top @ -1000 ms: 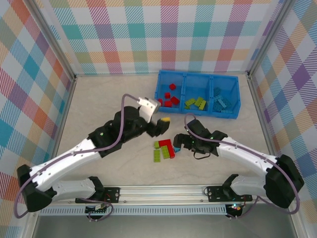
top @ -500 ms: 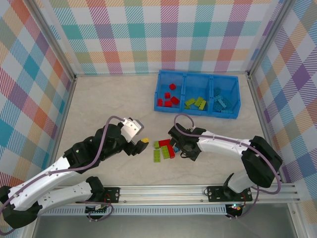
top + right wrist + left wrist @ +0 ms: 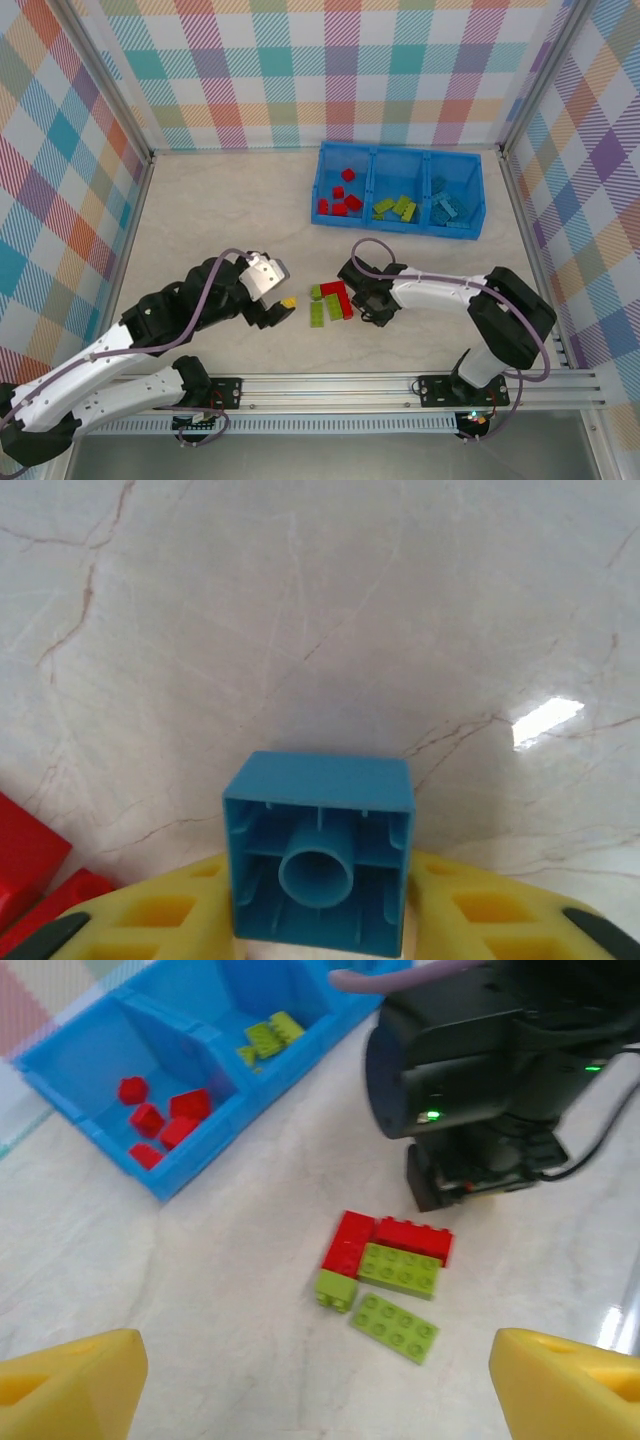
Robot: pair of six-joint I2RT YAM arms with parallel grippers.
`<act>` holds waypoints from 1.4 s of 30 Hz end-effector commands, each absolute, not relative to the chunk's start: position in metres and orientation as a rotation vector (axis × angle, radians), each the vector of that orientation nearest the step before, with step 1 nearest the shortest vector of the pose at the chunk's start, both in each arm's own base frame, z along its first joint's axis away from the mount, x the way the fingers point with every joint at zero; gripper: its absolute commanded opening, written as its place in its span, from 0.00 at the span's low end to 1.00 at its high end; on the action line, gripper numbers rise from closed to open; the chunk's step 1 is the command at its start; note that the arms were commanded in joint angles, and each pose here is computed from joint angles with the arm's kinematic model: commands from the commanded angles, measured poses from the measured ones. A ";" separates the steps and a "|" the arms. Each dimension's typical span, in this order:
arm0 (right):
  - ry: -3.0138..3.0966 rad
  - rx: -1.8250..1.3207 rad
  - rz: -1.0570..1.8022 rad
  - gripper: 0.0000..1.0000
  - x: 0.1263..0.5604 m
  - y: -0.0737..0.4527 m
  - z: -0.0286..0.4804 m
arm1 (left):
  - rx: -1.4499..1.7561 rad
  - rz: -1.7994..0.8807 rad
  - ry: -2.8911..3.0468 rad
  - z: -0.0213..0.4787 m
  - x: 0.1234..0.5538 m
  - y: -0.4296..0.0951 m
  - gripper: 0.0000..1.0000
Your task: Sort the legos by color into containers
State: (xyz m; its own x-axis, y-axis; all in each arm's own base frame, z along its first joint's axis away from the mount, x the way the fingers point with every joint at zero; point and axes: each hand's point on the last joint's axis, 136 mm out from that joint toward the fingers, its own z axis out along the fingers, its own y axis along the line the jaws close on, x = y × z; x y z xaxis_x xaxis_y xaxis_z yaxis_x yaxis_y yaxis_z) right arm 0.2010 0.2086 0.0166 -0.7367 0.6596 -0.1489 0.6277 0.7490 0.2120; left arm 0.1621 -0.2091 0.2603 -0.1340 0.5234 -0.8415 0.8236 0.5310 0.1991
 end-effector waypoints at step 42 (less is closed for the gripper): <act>2.301 0.677 0.251 0.75 0.512 -0.006 0.168 | 0.845 -0.190 1.761 0.274 0.196 -0.177 1.00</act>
